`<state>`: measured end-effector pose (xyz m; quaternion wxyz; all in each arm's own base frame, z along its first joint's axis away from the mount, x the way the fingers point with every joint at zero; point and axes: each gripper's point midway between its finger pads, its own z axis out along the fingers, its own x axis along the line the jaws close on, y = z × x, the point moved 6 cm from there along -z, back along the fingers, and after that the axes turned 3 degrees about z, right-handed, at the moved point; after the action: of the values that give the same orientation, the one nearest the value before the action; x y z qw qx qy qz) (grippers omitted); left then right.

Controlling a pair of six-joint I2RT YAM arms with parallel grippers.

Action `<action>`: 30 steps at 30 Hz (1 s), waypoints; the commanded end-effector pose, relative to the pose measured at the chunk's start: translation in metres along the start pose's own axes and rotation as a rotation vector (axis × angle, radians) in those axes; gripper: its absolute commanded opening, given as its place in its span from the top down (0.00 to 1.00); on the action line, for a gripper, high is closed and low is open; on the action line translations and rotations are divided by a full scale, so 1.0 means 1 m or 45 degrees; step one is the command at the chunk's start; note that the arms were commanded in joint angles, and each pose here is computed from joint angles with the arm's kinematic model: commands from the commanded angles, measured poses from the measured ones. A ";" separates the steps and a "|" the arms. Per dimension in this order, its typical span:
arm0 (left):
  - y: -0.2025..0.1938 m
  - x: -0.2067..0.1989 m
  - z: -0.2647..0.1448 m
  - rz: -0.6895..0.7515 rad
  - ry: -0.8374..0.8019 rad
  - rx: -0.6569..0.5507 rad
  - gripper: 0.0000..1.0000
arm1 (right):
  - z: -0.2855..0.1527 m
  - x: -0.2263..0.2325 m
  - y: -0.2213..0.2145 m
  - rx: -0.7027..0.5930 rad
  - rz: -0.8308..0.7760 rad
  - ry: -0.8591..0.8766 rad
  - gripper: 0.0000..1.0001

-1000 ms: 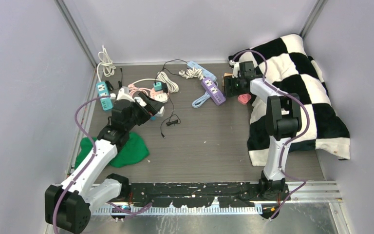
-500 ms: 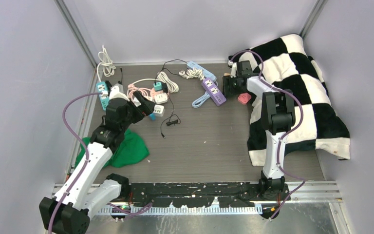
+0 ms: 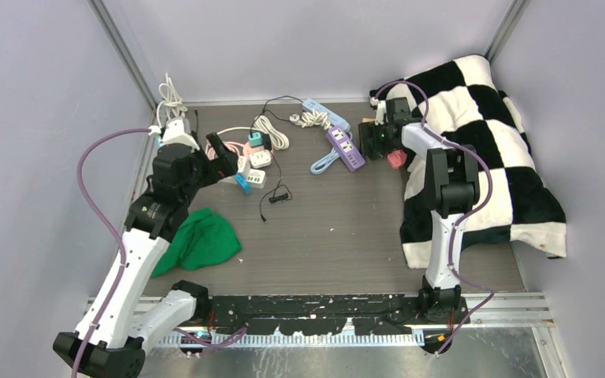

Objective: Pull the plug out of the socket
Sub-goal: Place the plug at the center of the board.

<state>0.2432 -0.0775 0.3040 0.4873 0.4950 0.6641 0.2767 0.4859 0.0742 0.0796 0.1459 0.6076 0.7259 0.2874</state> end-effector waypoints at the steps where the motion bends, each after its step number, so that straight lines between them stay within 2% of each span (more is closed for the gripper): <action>1: 0.017 0.004 -0.011 0.127 0.055 -0.011 0.00 | -0.039 0.007 0.029 -0.138 -0.046 0.039 0.00; 8: 0.025 -0.008 -0.015 0.081 -0.018 -0.007 0.00 | -0.084 0.008 0.041 -0.205 -0.070 0.021 0.00; 15: 0.044 -0.028 -0.025 -0.078 -0.147 -0.072 0.00 | -0.152 0.008 0.046 -0.152 -0.164 0.045 0.00; 20: 0.061 -0.041 -0.033 -0.177 -0.245 -0.123 0.00 | -0.212 0.001 0.055 -0.145 -0.075 0.024 0.00; 25: 0.079 -0.062 -0.042 -0.202 -0.400 -0.099 0.00 | -0.270 -0.010 0.067 -0.251 0.044 0.177 0.00; 30: 0.096 -0.077 -0.056 -0.214 -0.537 -0.160 0.00 | -0.316 -0.008 0.079 -0.389 0.069 0.223 0.00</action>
<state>0.2398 -0.1008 0.3981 0.6035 0.4646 0.6204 0.1871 0.4043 -0.0139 0.3241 0.1743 0.5981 0.6786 0.3891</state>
